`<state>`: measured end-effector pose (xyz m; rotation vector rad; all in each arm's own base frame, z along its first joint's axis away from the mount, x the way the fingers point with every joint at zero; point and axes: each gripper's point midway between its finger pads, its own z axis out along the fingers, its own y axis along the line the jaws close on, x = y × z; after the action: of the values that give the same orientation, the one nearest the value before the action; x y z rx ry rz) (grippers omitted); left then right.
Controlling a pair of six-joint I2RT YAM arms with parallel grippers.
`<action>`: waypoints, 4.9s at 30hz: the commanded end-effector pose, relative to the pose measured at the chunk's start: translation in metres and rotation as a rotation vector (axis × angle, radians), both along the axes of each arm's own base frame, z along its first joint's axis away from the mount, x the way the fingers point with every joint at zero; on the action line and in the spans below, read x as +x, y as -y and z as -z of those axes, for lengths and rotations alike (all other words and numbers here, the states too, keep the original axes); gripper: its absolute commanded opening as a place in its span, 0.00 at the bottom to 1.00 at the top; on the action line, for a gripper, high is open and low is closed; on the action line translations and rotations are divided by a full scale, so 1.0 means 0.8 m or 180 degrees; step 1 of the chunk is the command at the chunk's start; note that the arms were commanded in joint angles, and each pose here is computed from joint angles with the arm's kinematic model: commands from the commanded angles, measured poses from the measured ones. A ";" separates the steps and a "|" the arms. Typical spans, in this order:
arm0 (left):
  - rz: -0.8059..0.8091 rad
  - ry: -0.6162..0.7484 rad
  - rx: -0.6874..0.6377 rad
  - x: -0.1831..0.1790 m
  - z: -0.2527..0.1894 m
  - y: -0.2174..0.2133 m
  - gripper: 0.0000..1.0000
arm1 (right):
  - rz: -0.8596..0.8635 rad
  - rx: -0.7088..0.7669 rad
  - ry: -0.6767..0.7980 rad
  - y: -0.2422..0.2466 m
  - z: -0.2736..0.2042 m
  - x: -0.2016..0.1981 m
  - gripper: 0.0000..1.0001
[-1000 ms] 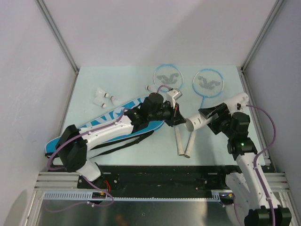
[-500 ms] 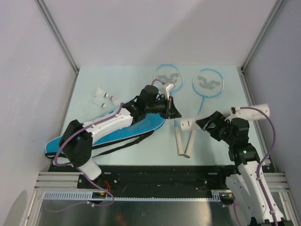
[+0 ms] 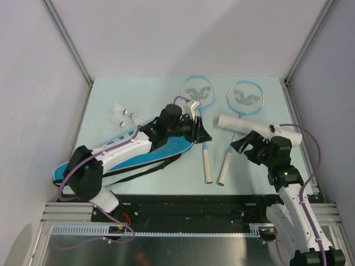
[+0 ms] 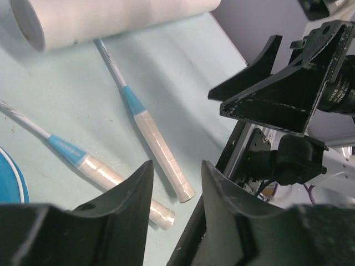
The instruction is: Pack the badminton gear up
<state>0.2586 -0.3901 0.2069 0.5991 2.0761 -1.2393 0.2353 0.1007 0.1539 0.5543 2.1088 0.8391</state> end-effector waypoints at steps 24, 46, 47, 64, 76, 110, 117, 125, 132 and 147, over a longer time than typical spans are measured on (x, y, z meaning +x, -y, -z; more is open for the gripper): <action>0.0531 0.0750 -0.0590 -0.092 -0.106 -0.064 0.71 | -0.1957 -0.3074 0.1192 0.120 0.007 0.381 0.92; 0.0758 0.0500 -0.0686 -0.102 -0.091 -0.051 0.72 | -0.3472 -0.3214 0.0961 0.065 0.093 0.286 0.96; 0.0763 0.0499 -0.0687 -0.102 -0.090 -0.050 0.72 | -0.3522 -0.3340 0.0987 0.057 0.096 0.289 0.95; 0.0692 0.0456 -0.0648 -0.092 -0.081 -0.051 0.71 | -0.3270 -0.4086 0.1161 0.034 0.117 0.318 0.86; 0.0596 0.0461 -0.0627 -0.078 -0.079 -0.054 0.70 | -0.2704 -0.4457 0.1626 0.018 0.007 0.315 0.55; 0.0640 0.1625 -0.0028 -0.053 -0.117 -0.030 0.37 | -0.2678 -0.2808 0.2776 -0.111 -0.078 0.017 0.48; 0.0676 0.1585 -0.0016 -0.048 -0.117 -0.011 0.31 | -0.2657 -0.2778 0.2845 -0.112 -0.085 0.013 0.48; 0.0609 0.1543 -0.0037 -0.050 -0.128 -0.014 0.29 | -0.2647 -0.2802 0.2828 -0.112 -0.084 0.013 0.48; 0.0649 0.1534 -0.0328 -0.075 -0.177 -0.035 0.50 | -0.2640 -0.2797 0.2869 -0.113 -0.087 0.012 0.47; 0.0791 0.1052 -0.0223 -0.051 -0.128 -0.015 0.28 | -0.2624 -0.2750 0.2936 -0.115 -0.094 0.009 0.47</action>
<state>0.2243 -0.3720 0.2928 0.9592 1.7607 -1.1897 0.2426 0.1866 0.2078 -1.0542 1.5942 0.3340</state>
